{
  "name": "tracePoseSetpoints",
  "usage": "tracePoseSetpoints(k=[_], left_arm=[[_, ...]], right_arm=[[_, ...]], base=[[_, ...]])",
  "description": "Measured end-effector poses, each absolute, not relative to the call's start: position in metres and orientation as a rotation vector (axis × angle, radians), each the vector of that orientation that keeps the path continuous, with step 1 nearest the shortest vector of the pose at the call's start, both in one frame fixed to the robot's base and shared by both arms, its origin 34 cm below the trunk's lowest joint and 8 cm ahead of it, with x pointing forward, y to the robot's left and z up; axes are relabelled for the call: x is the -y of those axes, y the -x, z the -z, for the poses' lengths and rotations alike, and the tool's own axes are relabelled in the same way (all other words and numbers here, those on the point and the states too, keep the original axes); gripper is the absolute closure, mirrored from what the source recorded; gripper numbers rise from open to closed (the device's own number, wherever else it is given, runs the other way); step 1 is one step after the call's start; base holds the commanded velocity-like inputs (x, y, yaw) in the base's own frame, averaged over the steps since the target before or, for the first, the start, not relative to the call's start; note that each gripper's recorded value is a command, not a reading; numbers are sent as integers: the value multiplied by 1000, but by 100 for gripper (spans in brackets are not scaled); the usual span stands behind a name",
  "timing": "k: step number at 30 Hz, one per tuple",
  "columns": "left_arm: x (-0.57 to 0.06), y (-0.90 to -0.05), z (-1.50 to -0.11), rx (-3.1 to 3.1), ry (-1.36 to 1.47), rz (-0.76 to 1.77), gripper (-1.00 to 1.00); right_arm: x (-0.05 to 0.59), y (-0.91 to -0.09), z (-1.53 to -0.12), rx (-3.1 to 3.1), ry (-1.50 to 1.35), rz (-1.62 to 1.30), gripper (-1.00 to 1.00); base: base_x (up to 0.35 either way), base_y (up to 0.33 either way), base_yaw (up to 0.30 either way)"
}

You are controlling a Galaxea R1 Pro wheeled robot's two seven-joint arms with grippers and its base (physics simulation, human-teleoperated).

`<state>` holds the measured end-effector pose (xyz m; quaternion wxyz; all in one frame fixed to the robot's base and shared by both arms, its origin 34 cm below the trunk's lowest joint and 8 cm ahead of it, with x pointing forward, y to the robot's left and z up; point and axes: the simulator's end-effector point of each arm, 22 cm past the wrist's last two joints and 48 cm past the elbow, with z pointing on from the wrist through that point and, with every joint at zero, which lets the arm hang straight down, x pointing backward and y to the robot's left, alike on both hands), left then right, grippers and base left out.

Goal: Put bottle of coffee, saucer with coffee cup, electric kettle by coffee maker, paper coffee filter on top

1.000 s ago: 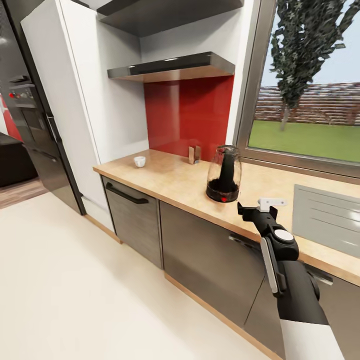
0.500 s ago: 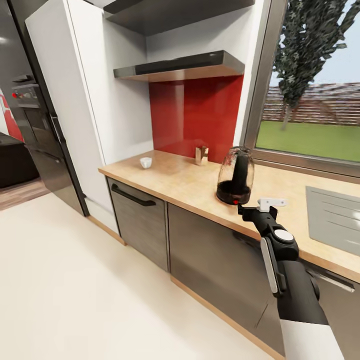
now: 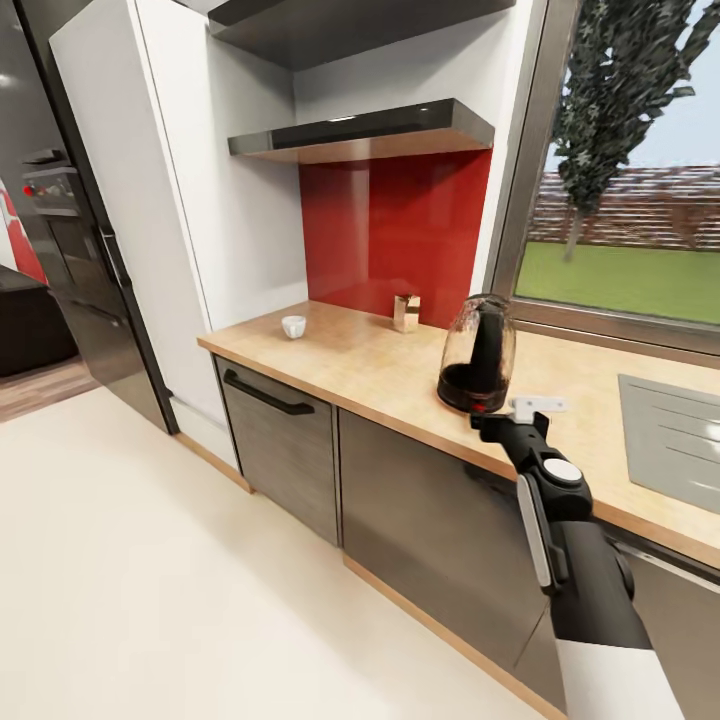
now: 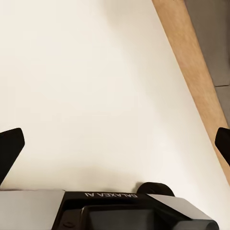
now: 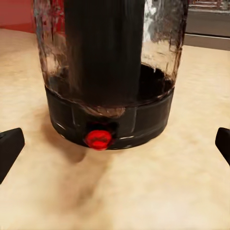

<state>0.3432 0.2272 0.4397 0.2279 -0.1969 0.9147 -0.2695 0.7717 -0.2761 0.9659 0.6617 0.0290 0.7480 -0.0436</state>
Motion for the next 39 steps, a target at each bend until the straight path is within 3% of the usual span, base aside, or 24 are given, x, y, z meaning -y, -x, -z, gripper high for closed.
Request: tracePoseSetpoints(k=[39], left_arm=[[-228, -343, -439, -2520, 545, 741, -100]], right_arm=[[252, -789, -1024, -1598, -9, 85, -100]], base=[[0, 0, 0]])
